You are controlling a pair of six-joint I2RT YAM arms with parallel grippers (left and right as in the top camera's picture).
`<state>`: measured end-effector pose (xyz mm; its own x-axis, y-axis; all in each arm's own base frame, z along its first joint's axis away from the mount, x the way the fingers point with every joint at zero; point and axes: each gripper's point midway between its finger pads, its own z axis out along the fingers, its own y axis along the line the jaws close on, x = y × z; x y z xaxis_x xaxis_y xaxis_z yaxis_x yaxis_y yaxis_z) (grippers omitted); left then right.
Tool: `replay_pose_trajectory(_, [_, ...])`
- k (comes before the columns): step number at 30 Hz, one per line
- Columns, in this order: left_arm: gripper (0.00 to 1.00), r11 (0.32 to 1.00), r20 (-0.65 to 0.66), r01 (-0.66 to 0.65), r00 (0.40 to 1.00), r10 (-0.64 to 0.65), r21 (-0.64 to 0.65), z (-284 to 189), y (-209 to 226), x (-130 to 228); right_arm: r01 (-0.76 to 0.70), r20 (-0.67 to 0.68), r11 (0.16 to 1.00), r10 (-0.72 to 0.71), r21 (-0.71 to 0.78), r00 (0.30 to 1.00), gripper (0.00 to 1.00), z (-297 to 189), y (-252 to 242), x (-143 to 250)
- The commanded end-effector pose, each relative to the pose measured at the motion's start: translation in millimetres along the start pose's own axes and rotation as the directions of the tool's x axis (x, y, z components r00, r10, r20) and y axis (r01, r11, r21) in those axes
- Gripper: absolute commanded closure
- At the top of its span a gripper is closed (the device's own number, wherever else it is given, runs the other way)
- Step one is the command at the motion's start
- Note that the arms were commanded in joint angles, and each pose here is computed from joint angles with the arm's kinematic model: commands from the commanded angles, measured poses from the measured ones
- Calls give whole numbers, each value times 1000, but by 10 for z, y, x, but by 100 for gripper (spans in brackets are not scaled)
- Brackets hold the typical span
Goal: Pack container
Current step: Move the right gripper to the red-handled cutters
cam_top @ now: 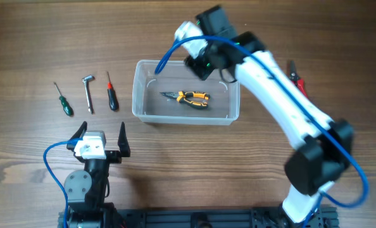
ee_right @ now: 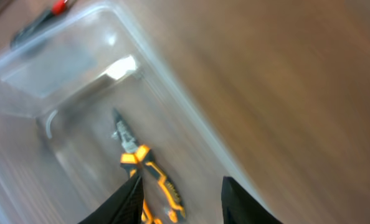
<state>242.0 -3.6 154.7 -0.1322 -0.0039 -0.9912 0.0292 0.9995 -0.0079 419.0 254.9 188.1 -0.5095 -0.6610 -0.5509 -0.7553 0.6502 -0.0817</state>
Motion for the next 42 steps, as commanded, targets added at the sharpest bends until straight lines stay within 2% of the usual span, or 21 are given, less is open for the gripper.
replay_pose_trajectory(1, [0,1000,5,-11,1000,11,7,0,-5,2,-148,-16,960,157,238,988,55,-713,-609,196])
replay_pose_trajectory(4, [0,1000,5,-11,1000,11,7,0,-5,2,-207,-152,938,256,278,955,50,-853,-835,708])
replay_pose_trajectory(6, [0,1000,5,-11,1000,11,7,0,-5,2,-277,-242,913,353,299,904,49,-915,-1016,1144])
replay_pose_trajectory(15, [0,1000,5,-11,1000,11,7,0,-5,2,-483,-323,806,584,343,745,49,-894,-1434,2185])
replay_pose_trajectory(19, [0,1000,5,-11,1000,11,7,0,-5,2,-512,-342,802,596,308,727,49,-723,-1417,2464])
replay_pose_trajectory(26, [0,1000,5,-11,1000,11,7,0,-5,2,-489,-382,824,566,286,731,53,-479,-1305,2710])
replay_pose_trajectory(37, [0,1000,5,-11,1000,11,7,0,-5,2,-470,-499,816,578,337,646,56,-97,-1349,3134])
replay_pose_trajectory(42, [0,1000,5,-11,1000,11,7,0,-5,2,-463,-476,803,596,375,647,56,23,-1471,3169])
